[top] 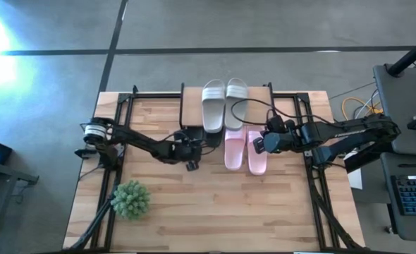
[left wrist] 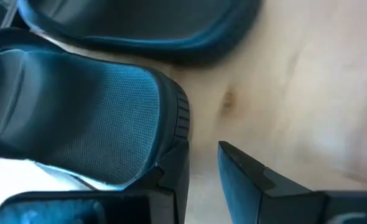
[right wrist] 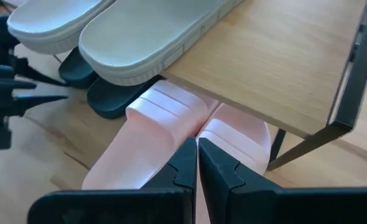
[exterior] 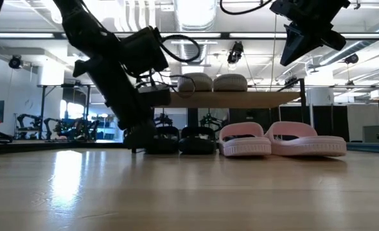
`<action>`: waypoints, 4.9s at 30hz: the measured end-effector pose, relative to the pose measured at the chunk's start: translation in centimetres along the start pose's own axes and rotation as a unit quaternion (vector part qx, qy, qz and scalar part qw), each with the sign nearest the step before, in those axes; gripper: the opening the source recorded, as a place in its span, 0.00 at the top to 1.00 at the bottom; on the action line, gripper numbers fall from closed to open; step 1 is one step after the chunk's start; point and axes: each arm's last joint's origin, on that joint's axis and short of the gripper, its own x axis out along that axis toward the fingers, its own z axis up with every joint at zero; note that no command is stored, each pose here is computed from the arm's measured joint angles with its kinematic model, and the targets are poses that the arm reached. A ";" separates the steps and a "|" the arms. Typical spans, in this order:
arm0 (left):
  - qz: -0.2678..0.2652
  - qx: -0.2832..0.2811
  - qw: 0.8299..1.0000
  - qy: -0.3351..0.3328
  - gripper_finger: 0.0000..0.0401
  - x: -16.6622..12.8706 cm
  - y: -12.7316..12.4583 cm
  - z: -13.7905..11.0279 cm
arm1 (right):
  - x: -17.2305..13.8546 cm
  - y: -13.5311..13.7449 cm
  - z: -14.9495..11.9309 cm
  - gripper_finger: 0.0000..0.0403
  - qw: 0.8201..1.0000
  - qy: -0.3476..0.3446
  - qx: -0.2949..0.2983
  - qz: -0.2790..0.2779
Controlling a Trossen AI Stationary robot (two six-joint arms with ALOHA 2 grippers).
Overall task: Pick and place slides into the shelf
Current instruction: Adjust the black slides under the shelf, then adjust the pink slides under the shelf
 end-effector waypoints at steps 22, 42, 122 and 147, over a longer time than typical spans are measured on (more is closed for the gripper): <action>-0.297 -0.109 0.946 -0.063 0.83 -6.7 -1.4 4.5 | 1.7 0.2 -7.6 0.98 0.963 0.246 0.075 0.081; -0.334 -0.121 0.933 -0.052 0.83 -6.9 -1.5 4.3 | 4.8 0.0 -14.1 0.98 0.936 0.280 0.188 0.099; -0.326 -0.093 0.939 -0.061 0.83 -6.9 -1.5 4.3 | 13.4 8.9 -6.4 0.98 0.967 0.159 -0.003 0.201; -0.332 -0.105 0.934 -0.082 0.83 -7.6 -1.2 4.8 | 6.2 8.3 -4.1 0.98 0.919 0.170 -0.022 0.355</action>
